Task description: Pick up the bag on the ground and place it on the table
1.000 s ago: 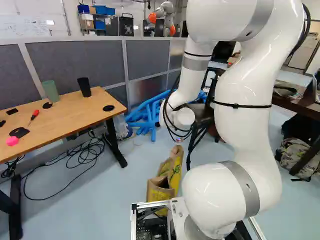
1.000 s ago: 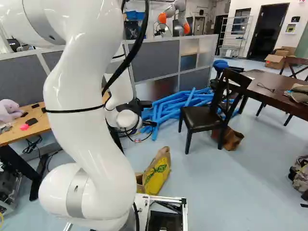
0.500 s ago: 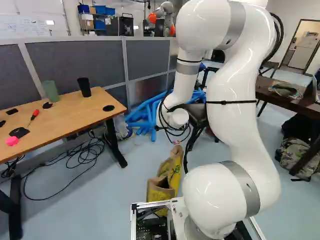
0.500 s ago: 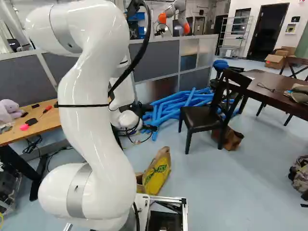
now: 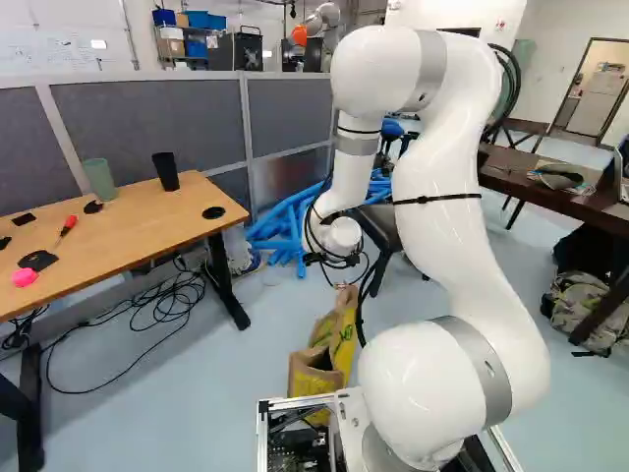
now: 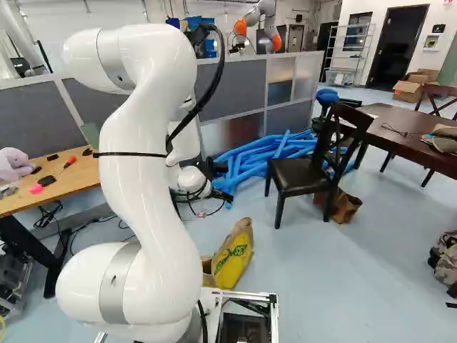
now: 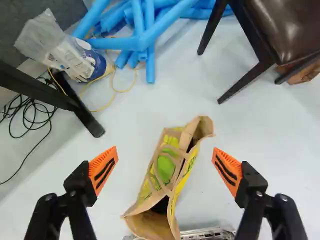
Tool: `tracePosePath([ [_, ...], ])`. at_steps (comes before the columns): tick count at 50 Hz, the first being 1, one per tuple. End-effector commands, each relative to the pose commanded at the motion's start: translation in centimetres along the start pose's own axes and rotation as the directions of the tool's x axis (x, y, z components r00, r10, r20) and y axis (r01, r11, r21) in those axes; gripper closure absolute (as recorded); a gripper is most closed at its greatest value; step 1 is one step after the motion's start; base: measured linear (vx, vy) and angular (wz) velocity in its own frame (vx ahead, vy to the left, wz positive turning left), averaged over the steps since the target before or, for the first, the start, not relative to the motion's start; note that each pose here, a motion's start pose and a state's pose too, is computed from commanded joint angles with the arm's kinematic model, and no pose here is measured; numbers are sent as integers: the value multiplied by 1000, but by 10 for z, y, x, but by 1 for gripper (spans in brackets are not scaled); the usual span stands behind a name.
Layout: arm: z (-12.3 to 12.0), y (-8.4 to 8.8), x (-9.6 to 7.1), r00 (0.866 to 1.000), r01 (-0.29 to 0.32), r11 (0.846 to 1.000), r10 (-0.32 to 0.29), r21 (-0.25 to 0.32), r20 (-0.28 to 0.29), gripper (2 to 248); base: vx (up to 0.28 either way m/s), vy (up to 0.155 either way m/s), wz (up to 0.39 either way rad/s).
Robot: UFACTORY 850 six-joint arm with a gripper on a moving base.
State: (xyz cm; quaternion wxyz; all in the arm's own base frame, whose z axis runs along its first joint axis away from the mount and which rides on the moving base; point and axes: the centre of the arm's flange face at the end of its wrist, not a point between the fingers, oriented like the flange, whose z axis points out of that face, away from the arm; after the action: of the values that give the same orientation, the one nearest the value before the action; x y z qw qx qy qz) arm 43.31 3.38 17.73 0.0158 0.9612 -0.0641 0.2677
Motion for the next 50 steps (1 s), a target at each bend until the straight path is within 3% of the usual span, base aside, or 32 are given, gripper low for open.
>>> tracePosePath([
  [50,66,2,-27,984,-111,989,124,-101,126,3,0,0,0],
])
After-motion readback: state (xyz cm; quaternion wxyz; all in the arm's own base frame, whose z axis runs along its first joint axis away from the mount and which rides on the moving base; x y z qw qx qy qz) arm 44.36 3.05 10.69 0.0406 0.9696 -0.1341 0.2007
